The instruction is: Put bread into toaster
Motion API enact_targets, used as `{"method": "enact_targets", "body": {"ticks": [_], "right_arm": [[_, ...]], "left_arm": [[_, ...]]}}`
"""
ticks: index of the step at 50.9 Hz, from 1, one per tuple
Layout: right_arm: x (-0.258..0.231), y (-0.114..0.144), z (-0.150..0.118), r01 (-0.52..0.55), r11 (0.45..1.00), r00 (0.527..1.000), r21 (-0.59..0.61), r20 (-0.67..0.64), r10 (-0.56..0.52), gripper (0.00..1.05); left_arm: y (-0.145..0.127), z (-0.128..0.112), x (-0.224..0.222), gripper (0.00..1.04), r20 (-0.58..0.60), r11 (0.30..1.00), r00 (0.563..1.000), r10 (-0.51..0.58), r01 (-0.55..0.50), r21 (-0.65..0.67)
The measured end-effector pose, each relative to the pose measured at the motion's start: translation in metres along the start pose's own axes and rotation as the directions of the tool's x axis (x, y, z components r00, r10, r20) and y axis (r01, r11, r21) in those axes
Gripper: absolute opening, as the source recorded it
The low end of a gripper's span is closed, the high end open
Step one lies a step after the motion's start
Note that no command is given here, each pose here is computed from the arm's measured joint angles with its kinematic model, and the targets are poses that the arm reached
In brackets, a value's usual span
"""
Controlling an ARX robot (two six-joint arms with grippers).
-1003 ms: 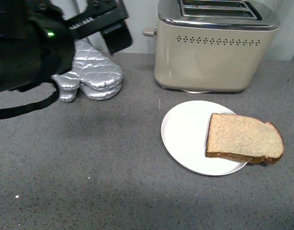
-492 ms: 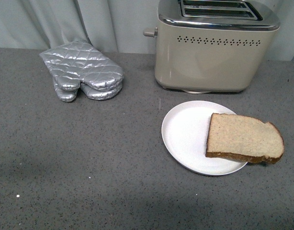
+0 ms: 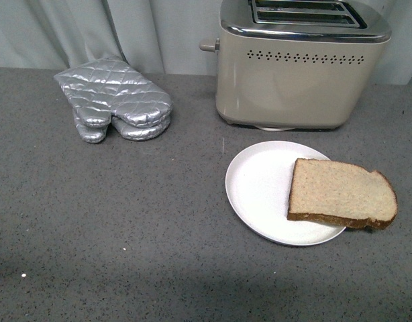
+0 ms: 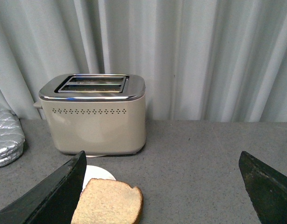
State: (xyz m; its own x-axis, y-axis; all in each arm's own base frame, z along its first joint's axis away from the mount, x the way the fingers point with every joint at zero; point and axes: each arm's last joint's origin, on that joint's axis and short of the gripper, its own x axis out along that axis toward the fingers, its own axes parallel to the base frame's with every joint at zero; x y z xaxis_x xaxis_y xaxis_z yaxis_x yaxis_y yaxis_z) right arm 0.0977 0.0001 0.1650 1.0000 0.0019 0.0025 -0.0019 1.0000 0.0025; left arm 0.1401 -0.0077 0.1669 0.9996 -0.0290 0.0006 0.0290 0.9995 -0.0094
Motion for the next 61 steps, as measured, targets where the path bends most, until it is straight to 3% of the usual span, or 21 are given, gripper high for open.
{"method": "enact_targets", "body": {"ticks": [61], "right_arm": [[0.000, 0.000, 0.000, 0.000, 1.000, 1.000, 0.000, 0.000, 0.000, 0.95]], "left_arm": [[0.006, 0.003, -0.043, 0.04, 0.016, 1.000, 1.000, 0.027, -0.027, 0.002]]}}
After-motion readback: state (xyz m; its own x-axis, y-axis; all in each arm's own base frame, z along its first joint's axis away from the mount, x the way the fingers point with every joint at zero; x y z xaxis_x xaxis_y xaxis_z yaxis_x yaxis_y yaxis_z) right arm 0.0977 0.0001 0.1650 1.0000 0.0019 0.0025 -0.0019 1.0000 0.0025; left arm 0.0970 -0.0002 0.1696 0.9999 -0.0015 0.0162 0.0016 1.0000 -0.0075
